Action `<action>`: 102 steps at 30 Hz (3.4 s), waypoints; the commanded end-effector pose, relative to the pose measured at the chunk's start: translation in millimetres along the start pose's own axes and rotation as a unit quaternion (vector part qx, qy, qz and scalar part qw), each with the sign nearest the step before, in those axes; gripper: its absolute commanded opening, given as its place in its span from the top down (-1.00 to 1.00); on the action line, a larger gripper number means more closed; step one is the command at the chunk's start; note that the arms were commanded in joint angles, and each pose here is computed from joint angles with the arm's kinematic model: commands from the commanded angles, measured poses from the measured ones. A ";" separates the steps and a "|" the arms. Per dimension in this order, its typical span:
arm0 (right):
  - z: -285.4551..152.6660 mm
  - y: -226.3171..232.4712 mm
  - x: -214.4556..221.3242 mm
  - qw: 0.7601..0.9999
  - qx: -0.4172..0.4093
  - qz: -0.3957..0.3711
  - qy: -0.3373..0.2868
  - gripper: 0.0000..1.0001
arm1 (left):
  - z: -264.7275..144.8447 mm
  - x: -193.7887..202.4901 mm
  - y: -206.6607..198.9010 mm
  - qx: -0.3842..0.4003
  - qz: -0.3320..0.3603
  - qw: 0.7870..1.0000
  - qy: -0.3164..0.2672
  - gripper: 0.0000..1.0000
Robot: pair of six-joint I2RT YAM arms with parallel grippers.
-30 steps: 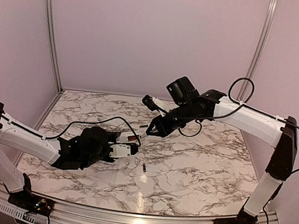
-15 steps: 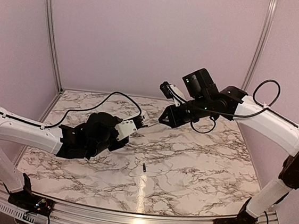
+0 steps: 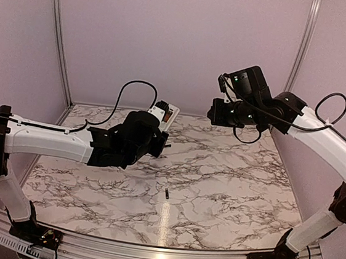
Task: Unload the batteries from the remote control
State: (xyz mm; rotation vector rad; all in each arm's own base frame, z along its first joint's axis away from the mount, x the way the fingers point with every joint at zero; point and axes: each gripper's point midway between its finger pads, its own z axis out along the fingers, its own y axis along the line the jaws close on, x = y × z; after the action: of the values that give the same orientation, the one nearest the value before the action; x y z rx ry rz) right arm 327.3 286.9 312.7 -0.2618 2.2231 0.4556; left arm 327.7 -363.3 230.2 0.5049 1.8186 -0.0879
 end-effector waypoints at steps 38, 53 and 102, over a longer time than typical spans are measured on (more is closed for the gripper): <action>-39.3 -67.7 8.3 0.990 0.060 0.123 -0.022 1.00 | 105.1 149.2 -133.1 -0.021 -0.268 0.926 0.264 1.00; -40.7 -70.6 14.8 0.990 0.061 0.127 -0.020 1.00 | 105.0 163.2 -141.7 -0.005 -0.253 0.926 0.279 -0.20; 11.0 -147.9 31.7 0.981 0.166 -0.002 -0.097 1.00 | -35.2 26.9 7.7 0.036 -0.299 0.953 0.007 -0.98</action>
State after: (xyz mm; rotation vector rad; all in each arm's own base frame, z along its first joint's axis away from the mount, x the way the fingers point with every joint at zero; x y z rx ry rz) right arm 347.7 161.2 256.2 -0.0493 2.0935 0.1166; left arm 294.0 -349.9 200.9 0.0093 1.9977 -0.5749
